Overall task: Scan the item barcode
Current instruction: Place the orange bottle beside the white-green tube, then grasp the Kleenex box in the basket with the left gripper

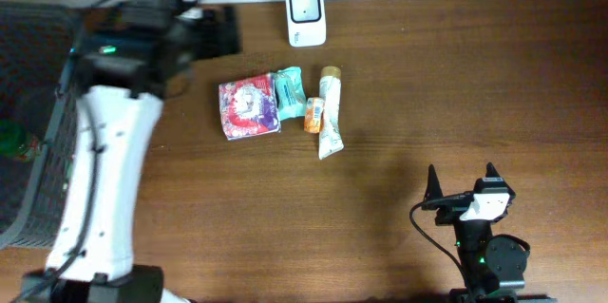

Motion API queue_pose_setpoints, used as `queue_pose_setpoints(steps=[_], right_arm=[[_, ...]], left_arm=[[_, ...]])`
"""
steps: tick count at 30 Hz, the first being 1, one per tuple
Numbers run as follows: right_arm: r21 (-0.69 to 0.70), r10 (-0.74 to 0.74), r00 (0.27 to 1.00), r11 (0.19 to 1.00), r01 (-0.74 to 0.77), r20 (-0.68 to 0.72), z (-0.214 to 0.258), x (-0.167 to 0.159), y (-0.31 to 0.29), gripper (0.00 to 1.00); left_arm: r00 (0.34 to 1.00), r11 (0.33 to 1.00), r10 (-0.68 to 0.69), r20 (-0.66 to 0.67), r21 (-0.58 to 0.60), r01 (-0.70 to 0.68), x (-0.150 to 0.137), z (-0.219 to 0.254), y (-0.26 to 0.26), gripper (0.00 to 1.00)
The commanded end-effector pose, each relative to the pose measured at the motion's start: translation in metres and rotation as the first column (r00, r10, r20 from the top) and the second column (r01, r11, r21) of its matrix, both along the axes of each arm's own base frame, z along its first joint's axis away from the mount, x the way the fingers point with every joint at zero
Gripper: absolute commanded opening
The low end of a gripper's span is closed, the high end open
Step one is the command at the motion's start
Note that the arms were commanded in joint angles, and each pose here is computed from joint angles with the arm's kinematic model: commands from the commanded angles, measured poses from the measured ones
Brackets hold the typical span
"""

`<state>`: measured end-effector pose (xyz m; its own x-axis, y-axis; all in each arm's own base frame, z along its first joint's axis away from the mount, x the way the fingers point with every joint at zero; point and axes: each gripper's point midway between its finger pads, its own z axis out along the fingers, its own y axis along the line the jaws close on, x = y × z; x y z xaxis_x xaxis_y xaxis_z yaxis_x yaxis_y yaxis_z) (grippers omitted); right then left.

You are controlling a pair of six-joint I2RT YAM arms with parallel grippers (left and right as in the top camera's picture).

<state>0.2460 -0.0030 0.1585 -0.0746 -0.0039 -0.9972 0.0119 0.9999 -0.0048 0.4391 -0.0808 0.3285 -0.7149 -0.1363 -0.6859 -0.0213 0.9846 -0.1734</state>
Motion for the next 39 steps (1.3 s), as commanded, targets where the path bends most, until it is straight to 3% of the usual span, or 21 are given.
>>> queue_pose_setpoints(steps=[1,4,9,14,15,17,24,25,27,30,36,39], right_arm=[[-0.006,0.001,1.0,1.0,-0.001,-0.006,-0.003,0.0,0.0,0.99],[-0.006,0.001,1.0,1.0,-0.001,-0.006,-0.003,0.0,0.0,0.99],[-0.006,0.001,1.0,1.0,-0.001,-0.006,-0.003,0.0,0.0,0.99],[-0.006,0.001,1.0,1.0,-0.001,-0.006,-0.003,0.0,0.0,0.99],[-0.006,0.001,1.0,1.0,-0.001,-0.006,-0.003,0.0,0.0,0.99],[-0.006,0.001,1.0,1.0,-0.001,-0.006,-0.003,0.0,0.0,0.99],[-0.006,0.001,1.0,1.0,-0.001,-0.006,-0.003,0.0,0.0,0.99],[-0.006,0.001,1.0,1.0,-0.001,-0.006,-0.003,0.0,0.0,0.99],[-0.006,0.001,1.0,1.0,-0.001,-0.006,-0.003,0.0,0.0,0.99],[-0.006,0.001,1.0,1.0,-0.001,-0.006,-0.003,0.0,0.0,0.99],[-0.006,0.001,1.0,1.0,-0.001,-0.006,-0.003,0.0,0.0,0.99],[-0.006,0.001,1.0,1.0,-0.001,-0.006,-0.003,0.0,0.0,0.99]], left_arm=[[0.978,0.981,0.194,0.072,-0.005,-0.194,-0.03,0.042,0.084,0.99],[0.928,0.93,0.368,0.064,-0.003,-0.369,-0.052,0.046,0.155,0.92],[0.771,0.772,0.635,0.053,0.0,-0.636,-0.092,0.043,0.27,0.99],[0.633,0.634,0.773,-0.021,0.017,-0.773,-0.104,0.001,0.358,0.99],[0.614,0.615,0.788,-0.053,0.024,-0.788,-0.106,-0.012,0.371,0.95],[0.662,0.686,0.726,-0.183,0.134,-0.715,-0.111,-0.057,0.384,0.91],[0.687,0.813,0.573,-0.447,0.2,-0.547,-0.113,-0.141,0.382,0.91],[0.679,0.819,0.559,-0.476,0.191,-0.541,-0.114,-0.151,0.38,0.91],[0.727,0.873,0.465,-0.505,0.126,-0.471,-0.107,-0.162,0.369,0.92],[0.719,0.883,0.433,-0.544,0.096,-0.459,-0.113,-0.174,0.367,0.93],[0.776,0.938,0.242,-0.582,-0.064,-0.34,-0.118,-0.22,0.339,0.91],[0.765,0.939,0.225,-0.603,-0.074,-0.335,-0.124,-0.249,0.333,0.9]])
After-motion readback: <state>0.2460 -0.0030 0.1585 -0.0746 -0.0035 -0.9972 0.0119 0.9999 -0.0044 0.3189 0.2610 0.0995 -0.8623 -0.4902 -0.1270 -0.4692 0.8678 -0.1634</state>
